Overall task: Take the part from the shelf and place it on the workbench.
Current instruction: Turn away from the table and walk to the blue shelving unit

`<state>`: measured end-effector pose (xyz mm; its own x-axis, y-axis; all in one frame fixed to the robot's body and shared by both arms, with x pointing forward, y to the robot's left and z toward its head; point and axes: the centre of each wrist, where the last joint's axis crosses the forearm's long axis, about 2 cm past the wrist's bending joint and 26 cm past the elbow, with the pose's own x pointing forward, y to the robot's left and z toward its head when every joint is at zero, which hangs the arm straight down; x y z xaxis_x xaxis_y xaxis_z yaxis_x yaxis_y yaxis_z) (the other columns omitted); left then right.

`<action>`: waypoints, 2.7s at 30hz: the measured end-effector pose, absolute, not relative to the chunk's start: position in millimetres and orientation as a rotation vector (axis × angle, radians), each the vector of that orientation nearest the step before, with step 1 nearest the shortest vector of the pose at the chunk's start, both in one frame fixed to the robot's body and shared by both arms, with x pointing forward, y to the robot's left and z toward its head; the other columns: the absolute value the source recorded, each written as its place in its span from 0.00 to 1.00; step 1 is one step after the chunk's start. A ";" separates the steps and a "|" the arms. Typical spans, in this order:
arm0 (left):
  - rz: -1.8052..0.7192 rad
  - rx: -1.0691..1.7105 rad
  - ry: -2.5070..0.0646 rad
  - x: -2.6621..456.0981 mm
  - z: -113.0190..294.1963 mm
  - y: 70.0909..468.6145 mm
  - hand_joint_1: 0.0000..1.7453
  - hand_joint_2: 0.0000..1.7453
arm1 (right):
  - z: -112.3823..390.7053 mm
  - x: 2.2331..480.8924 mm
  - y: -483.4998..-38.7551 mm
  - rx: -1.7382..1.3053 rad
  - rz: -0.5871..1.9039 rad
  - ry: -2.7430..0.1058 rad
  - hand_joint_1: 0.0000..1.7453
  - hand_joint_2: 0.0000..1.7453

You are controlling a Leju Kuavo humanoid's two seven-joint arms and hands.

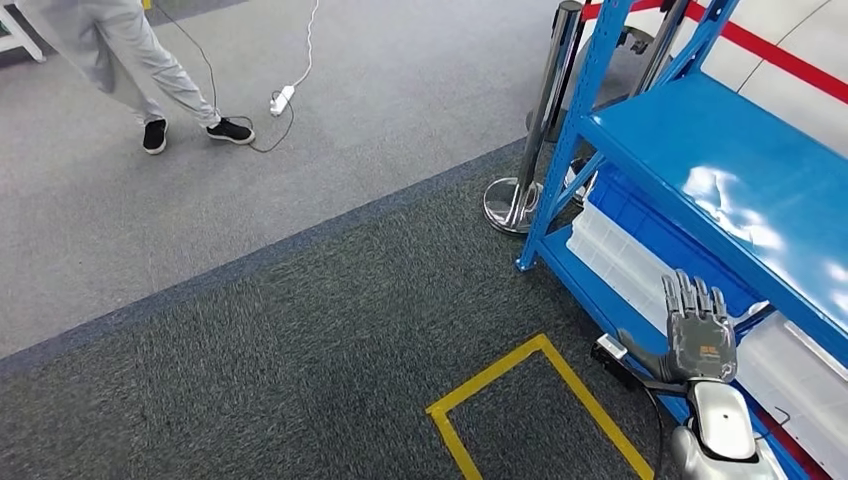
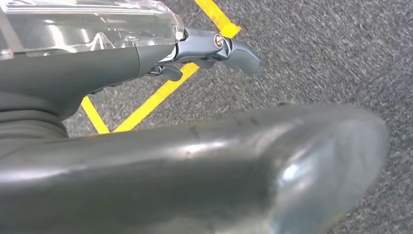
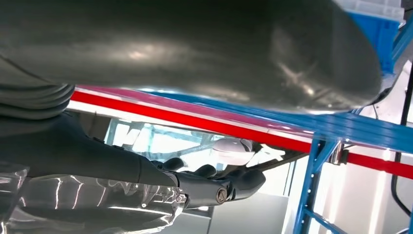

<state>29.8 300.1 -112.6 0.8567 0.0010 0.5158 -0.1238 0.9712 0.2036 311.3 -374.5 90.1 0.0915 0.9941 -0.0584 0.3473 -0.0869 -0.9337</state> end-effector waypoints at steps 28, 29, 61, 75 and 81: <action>0.061 0.240 -0.533 27.1 -112.8 296.3 0.00 0.00 | 88.2 328.7 -362.6 -1.515 1.004 -1.367 0.00 0.00; 0.060 0.239 -0.533 27.2 -112.8 296.2 0.00 0.00 | 88.3 328.8 -362.5 -1.516 1.003 -1.367 0.00 0.00; 0.057 0.251 -0.493 27.8 -112.7 295.3 0.00 0.00 | 83.2 302.4 -373.5 -1.541 1.051 -1.343 0.00 0.00; 0.081 0.230 -0.465 29.5 -112.6 299.0 0.00 0.00 | 78.0 288.8 -372.0 -1.544 1.058 -1.333 0.00 0.00; 0.074 0.217 -0.460 29.6 -112.7 298.3 0.00 0.00 | 77.2 279.4 -379.6 -1.545 1.046 -1.314 0.00 0.00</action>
